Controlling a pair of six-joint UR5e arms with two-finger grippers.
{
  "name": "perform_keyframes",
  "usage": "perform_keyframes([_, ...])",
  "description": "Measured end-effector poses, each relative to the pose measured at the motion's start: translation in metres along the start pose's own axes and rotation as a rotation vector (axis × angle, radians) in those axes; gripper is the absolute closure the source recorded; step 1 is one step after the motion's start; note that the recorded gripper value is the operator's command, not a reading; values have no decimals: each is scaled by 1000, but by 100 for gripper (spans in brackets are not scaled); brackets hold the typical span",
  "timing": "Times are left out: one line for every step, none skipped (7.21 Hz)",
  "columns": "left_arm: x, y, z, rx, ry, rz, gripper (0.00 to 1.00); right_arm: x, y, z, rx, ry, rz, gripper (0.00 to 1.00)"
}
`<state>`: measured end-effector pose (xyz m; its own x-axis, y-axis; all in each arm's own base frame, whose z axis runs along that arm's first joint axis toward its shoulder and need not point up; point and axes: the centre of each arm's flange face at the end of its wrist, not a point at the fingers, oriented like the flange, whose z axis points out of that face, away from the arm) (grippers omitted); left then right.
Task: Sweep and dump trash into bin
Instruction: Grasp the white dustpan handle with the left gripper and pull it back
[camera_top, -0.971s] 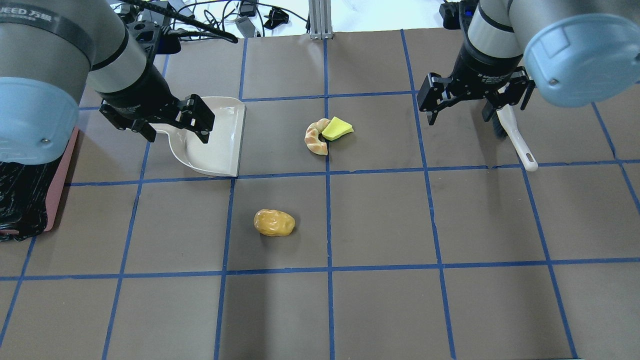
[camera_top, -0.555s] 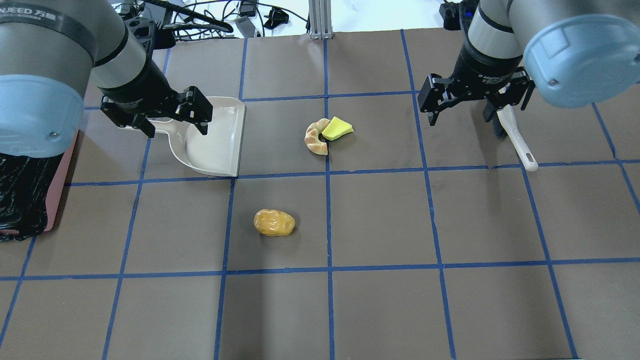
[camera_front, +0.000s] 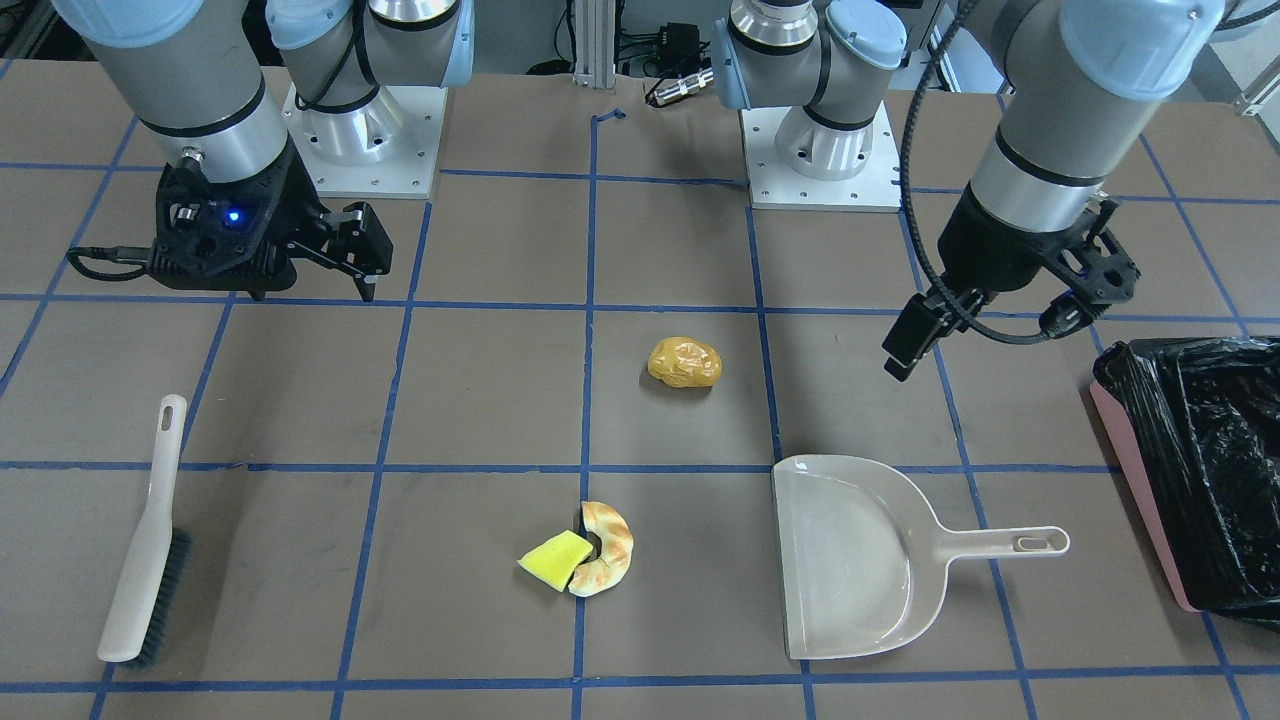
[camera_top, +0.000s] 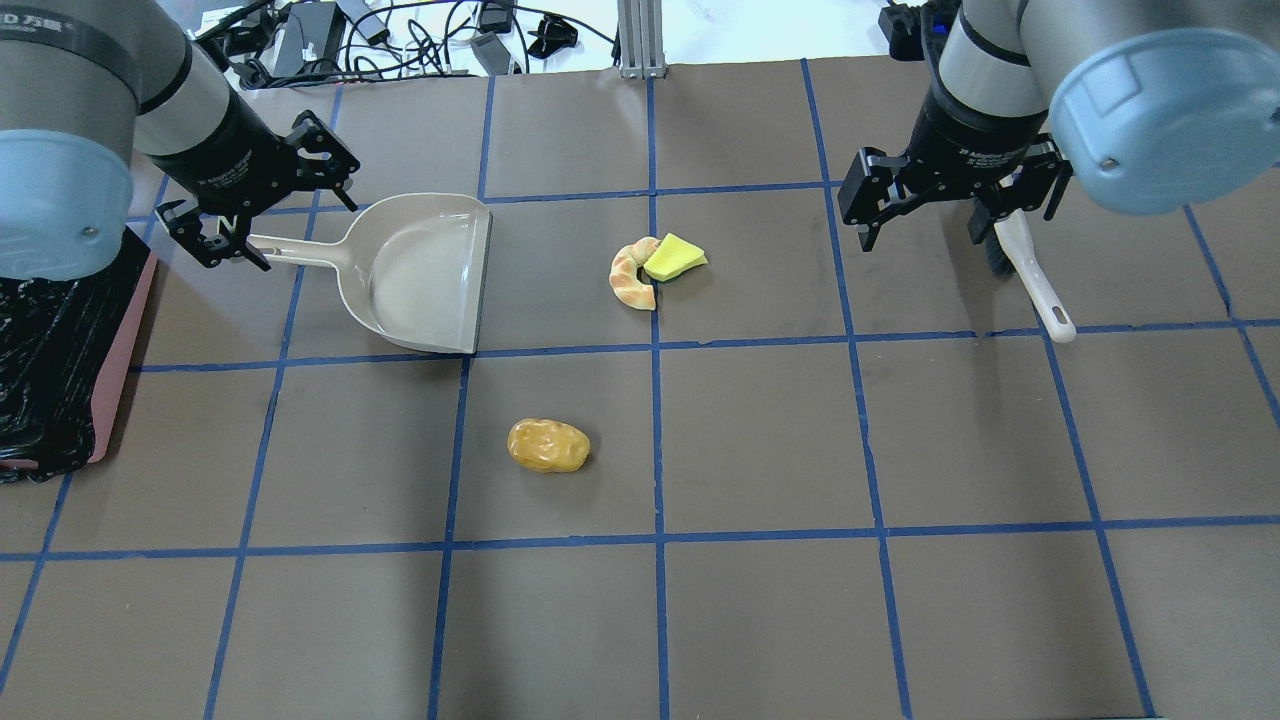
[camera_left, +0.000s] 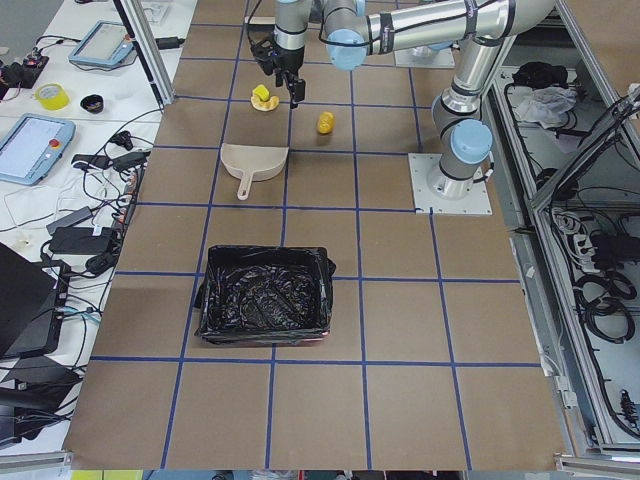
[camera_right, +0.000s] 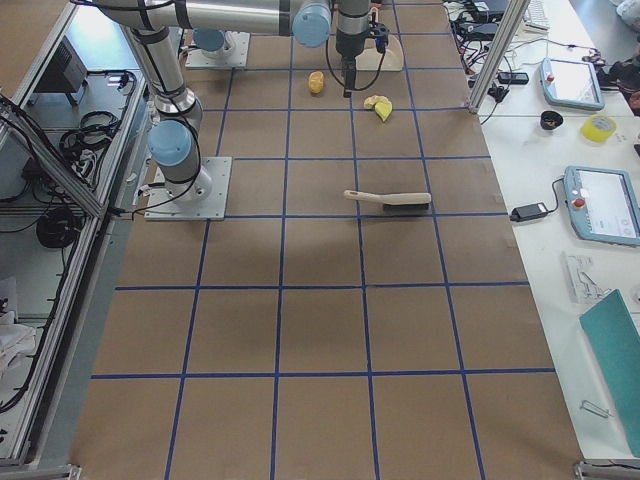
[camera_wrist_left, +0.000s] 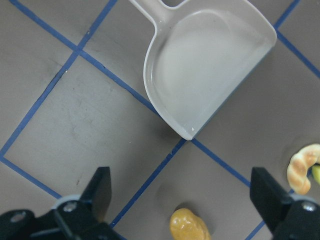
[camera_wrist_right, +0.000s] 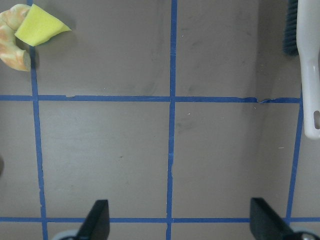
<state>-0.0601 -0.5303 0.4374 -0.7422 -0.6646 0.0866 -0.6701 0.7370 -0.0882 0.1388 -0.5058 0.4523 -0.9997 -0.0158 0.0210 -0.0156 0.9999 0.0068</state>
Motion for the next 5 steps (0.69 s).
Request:
perform_keyframes([-6,-11,3,6,0,-76,0,6,-1,1,-2,-1,6,0])
perform_keyframes([-10,-20,8,16,0,-114,0,10,-2,1,-3,-4,8,0])
perform_keyframes([-12,-30,14,32,0,-147,0,13,-3,1,-3,-5,12,0])
perform_keyframes([-13,-40,23,38,-3,-210,0,17,-4,3,-6,-2,13,0])
perform_keyframes([-17,-52,37,30,-15,-315,0,23,-7,5,-9,-1,7,0])
